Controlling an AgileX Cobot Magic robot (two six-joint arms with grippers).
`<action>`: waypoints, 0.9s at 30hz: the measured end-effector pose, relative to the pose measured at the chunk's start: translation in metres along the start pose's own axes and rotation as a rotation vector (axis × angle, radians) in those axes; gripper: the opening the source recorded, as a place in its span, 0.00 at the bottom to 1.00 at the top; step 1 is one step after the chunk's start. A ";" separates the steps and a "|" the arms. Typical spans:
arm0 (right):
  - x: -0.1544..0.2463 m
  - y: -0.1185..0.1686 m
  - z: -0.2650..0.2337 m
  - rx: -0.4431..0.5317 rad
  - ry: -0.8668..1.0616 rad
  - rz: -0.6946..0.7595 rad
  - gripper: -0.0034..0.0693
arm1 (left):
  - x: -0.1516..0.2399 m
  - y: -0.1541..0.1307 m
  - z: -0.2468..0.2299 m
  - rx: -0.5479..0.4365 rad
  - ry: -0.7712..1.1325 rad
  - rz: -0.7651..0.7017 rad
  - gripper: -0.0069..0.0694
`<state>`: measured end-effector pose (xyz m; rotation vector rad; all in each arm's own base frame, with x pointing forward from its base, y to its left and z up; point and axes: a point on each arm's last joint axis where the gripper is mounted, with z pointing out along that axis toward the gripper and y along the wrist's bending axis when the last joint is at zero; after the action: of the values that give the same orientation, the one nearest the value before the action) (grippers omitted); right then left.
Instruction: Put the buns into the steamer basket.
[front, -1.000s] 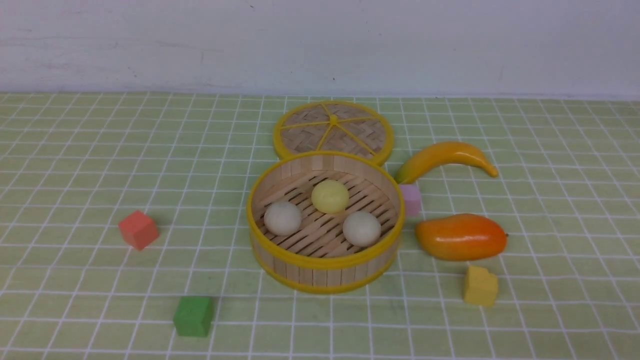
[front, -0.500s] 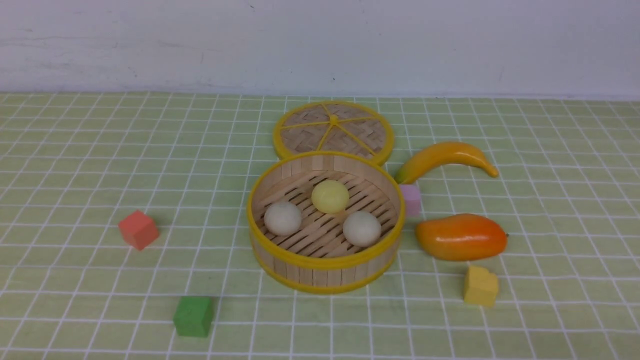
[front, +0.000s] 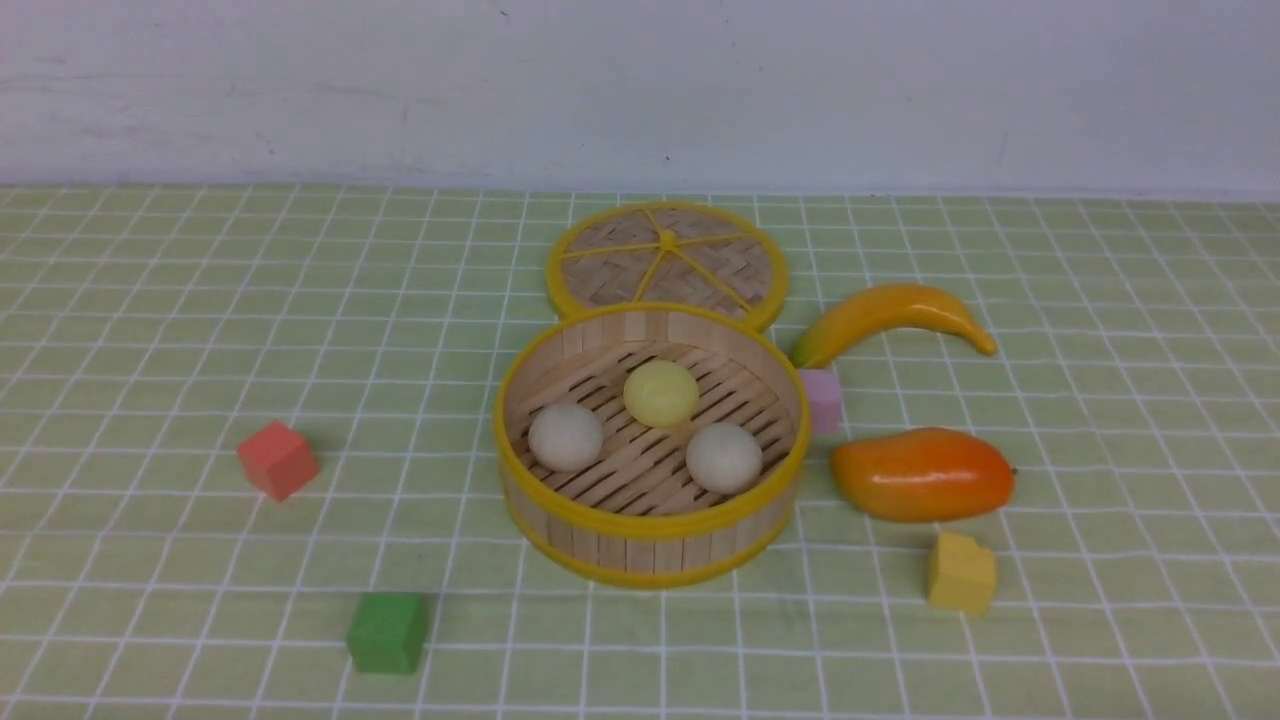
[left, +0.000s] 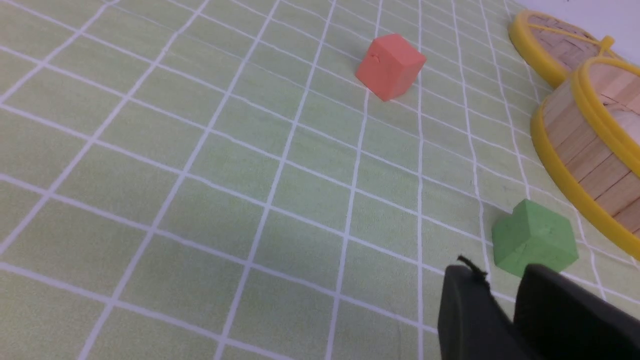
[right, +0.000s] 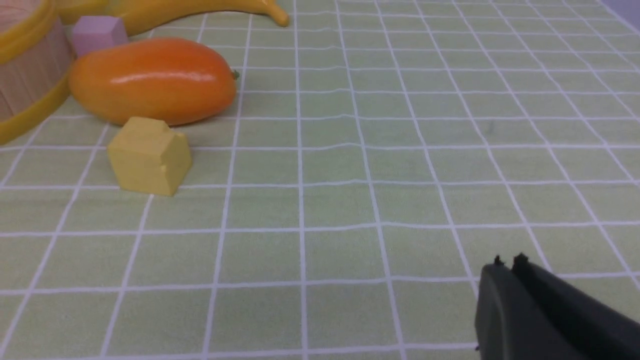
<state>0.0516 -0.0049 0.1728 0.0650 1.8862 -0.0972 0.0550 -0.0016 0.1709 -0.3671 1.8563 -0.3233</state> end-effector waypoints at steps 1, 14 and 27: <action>0.000 0.000 0.000 0.000 0.000 0.000 0.07 | 0.000 0.000 0.000 0.000 0.000 0.000 0.28; 0.000 0.000 0.000 0.000 -0.002 -0.008 0.08 | 0.000 0.000 0.000 0.000 0.000 0.000 0.30; 0.000 0.000 0.000 0.000 -0.004 -0.009 0.09 | 0.000 0.000 0.000 0.000 0.000 0.000 0.31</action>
<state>0.0517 -0.0050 0.1729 0.0569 1.8827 -0.1034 0.0550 -0.0016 0.1709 -0.3671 1.8563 -0.3233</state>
